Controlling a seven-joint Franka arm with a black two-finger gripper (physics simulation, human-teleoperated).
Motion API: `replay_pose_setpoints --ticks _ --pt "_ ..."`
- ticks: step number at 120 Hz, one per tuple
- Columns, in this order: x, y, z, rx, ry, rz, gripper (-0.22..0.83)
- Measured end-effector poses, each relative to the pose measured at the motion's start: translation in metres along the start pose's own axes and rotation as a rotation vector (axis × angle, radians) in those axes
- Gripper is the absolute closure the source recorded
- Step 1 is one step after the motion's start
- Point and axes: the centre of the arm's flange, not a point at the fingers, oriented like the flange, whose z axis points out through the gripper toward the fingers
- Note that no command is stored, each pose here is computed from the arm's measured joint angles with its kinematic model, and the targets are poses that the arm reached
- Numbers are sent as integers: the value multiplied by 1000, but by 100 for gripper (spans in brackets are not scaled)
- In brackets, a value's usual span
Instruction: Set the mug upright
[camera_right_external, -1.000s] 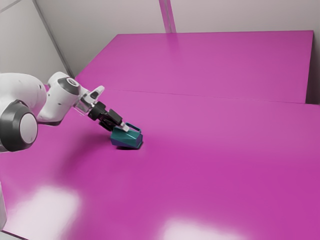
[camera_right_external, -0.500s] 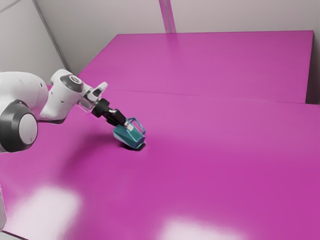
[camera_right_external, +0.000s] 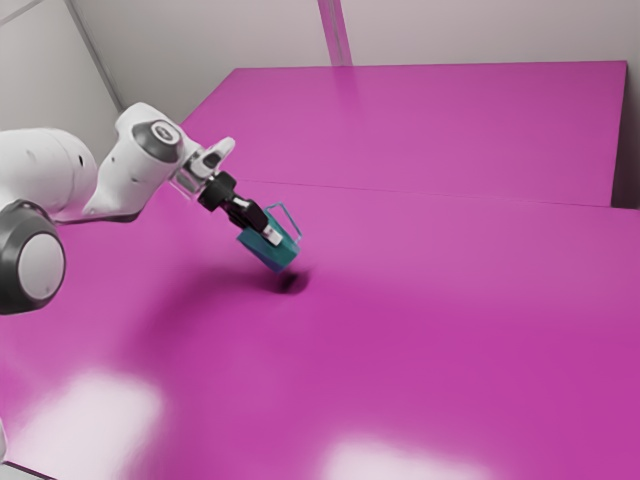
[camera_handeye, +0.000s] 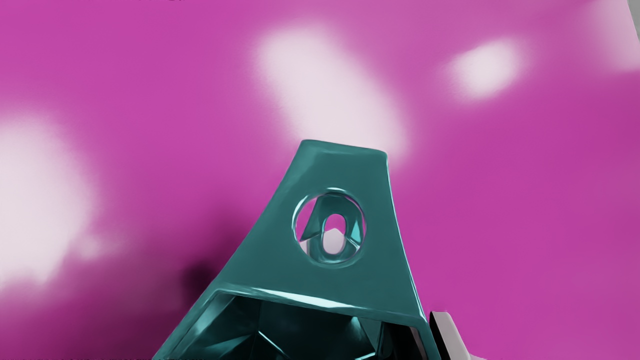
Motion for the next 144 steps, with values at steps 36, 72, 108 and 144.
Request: replay_pose_setpoints --ticks 36,72,108,144 --pt "3 59 12 257 -193 101 78" --pt "-40 92 32 491 -319 100 78" --pt "-66 110 49 605 -333 36 78" --pt "-88 116 67 640 -336 -69 78"
